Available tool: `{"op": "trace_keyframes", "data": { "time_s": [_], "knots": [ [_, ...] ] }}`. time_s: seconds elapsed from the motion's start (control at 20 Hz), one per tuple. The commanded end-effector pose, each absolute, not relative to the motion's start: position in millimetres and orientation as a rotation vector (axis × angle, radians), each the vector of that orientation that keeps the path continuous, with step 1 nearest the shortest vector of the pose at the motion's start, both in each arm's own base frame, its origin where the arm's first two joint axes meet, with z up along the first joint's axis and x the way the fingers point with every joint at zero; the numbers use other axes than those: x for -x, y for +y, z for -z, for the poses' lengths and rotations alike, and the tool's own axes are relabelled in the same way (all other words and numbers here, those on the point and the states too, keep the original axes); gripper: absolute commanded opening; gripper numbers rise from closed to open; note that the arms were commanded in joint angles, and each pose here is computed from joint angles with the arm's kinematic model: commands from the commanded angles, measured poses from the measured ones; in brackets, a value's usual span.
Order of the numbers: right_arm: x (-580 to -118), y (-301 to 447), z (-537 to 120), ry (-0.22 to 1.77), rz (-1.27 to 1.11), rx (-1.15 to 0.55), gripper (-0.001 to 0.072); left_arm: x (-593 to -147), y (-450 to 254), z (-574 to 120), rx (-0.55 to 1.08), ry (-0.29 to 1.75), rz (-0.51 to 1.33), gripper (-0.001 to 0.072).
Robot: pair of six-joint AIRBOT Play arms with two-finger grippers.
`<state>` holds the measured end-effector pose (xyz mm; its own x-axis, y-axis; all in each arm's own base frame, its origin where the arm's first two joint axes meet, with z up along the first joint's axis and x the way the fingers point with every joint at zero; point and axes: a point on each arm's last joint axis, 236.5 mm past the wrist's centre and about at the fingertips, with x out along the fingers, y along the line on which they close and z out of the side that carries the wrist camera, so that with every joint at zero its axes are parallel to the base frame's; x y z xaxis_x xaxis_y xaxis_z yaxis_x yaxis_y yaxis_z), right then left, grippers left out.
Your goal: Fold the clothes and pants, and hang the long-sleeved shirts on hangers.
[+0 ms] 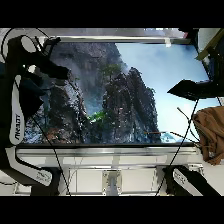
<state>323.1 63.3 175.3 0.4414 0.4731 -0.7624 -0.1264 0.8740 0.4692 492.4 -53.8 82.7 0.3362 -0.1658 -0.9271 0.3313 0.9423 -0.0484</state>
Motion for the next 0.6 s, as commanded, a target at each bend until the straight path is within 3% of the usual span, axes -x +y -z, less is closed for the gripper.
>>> {"op": "trace_keyframes", "data": {
  "time_s": [0.0,0.1,0.25,0.5,0.55],
  "knots": [
    [-334.3,59.7,-179.8,1.004,-0.361,-0.372,0.0448,-533.1,72.5,-98.5,-0.406,1.07,-0.172,0.0594],
    [-334.7,58.6,-179.2,1.004,-0.357,-0.37,0.0448,-539.2,150.3,-134.0,-0.474,0.958,-0.441,0.0588],
    [-339.2,54.7,-179.9,0.987,-0.339,-0.363,0.0448,-524.4,228.2,-132.8,-0.346,0.931,-0.594,0.0589],
    [-362.0,46.6,-192.9,0.881,-0.291,-0.391,0.0448,-482.6,301.2,-70.5,-0.218,1.107,-0.691,0.06],
    [-364.0,45.8,-194.2,0.873,-0.28,-0.407,0.0448,-480.0,307.9,-60.3,-0.21,1.126,-0.699,0.0653]
  ]
}}
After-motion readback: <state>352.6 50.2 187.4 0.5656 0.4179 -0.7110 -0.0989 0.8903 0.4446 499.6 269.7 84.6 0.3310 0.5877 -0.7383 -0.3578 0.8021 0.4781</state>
